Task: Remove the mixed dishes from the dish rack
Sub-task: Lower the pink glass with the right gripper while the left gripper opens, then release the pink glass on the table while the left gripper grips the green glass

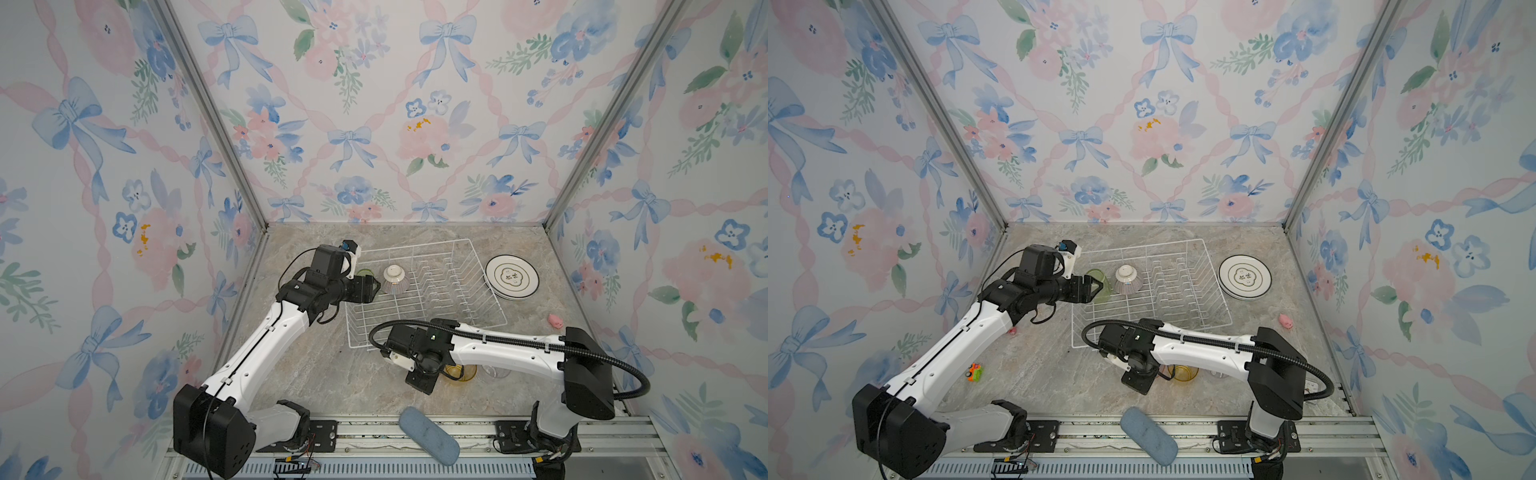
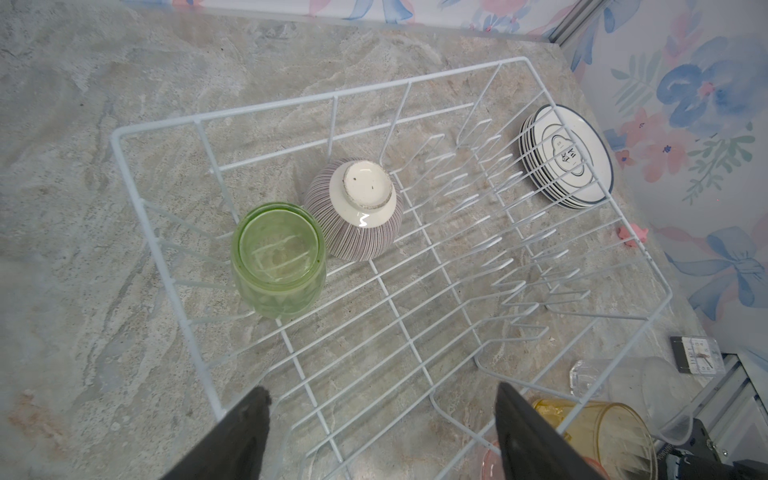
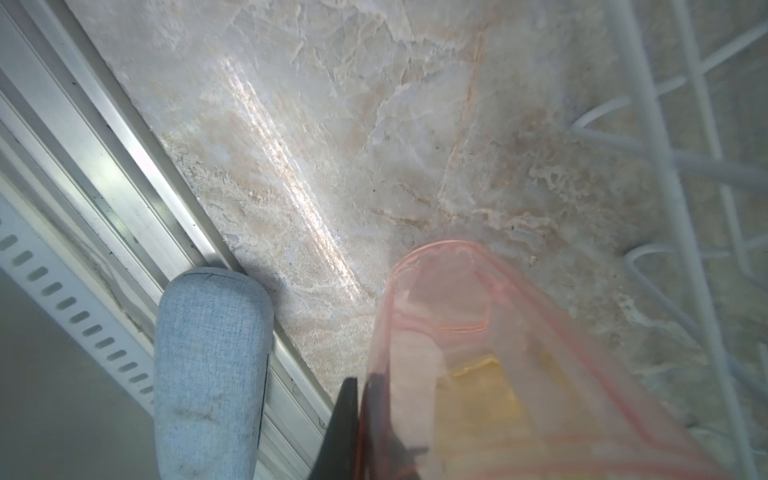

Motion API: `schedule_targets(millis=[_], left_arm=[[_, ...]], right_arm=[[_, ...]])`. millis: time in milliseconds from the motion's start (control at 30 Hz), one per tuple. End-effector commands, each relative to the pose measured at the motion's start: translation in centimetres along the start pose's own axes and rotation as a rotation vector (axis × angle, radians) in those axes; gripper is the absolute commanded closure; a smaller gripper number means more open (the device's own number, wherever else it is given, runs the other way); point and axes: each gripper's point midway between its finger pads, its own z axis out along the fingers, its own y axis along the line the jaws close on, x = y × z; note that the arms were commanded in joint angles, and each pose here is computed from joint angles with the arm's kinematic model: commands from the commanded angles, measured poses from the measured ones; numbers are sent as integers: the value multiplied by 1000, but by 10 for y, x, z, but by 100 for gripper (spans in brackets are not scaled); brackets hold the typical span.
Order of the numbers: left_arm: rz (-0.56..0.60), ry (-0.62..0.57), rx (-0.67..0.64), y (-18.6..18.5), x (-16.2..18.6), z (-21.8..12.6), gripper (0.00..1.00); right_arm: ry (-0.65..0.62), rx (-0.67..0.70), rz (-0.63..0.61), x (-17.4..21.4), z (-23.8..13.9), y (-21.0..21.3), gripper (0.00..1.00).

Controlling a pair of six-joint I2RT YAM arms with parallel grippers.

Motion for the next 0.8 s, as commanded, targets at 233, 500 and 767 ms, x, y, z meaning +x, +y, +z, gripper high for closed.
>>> schedule_targets(millis=[233,500,767], left_arm=[[34,-22,0,-2,-9,-7,19],[34,-9,2,-1,-5,-3,18],[43,8,-18,4,-2,2,17]], right_arm=[[49,5,-34,2,6,3,100],[77,7,-33,4,13,3,97],[60,28,-26,1,9,-1,81]])
